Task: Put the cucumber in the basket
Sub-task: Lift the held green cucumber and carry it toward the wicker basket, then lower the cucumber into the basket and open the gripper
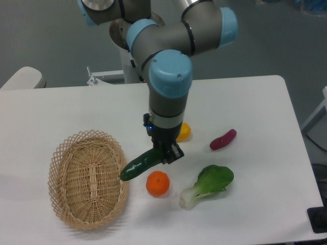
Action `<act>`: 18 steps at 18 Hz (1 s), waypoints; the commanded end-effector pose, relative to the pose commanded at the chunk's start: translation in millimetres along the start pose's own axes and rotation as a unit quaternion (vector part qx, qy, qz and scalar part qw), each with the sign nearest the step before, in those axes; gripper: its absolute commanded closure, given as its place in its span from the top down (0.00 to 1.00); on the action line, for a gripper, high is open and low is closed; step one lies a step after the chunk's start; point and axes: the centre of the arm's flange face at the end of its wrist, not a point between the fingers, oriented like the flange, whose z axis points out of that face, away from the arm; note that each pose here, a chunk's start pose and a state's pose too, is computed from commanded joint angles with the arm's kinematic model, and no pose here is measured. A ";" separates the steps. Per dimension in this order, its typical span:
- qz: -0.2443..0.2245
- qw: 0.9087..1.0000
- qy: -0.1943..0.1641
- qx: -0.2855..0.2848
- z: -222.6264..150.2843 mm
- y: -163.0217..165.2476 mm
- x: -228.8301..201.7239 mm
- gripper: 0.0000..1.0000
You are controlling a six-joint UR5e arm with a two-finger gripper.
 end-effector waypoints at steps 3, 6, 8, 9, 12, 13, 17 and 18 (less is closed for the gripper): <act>-0.036 0.999 0.007 -0.033 14.6 -18.9 31.0 0.21; -0.095 0.994 0.024 -0.047 37.8 -30.7 64.7 0.21; -0.141 0.988 0.027 -0.051 53.3 -45.9 79.0 0.21; -0.168 0.984 0.031 -0.055 62.1 -53.8 86.8 0.21; -0.228 0.972 0.023 -0.054 90.3 -89.0 102.9 0.21; -0.245 0.968 0.021 -0.053 98.4 -95.9 105.0 0.21; -0.279 0.959 0.014 -0.050 131.3 -117.6 112.8 0.22; -0.276 0.959 0.017 -0.055 141.8 -121.9 116.8 0.22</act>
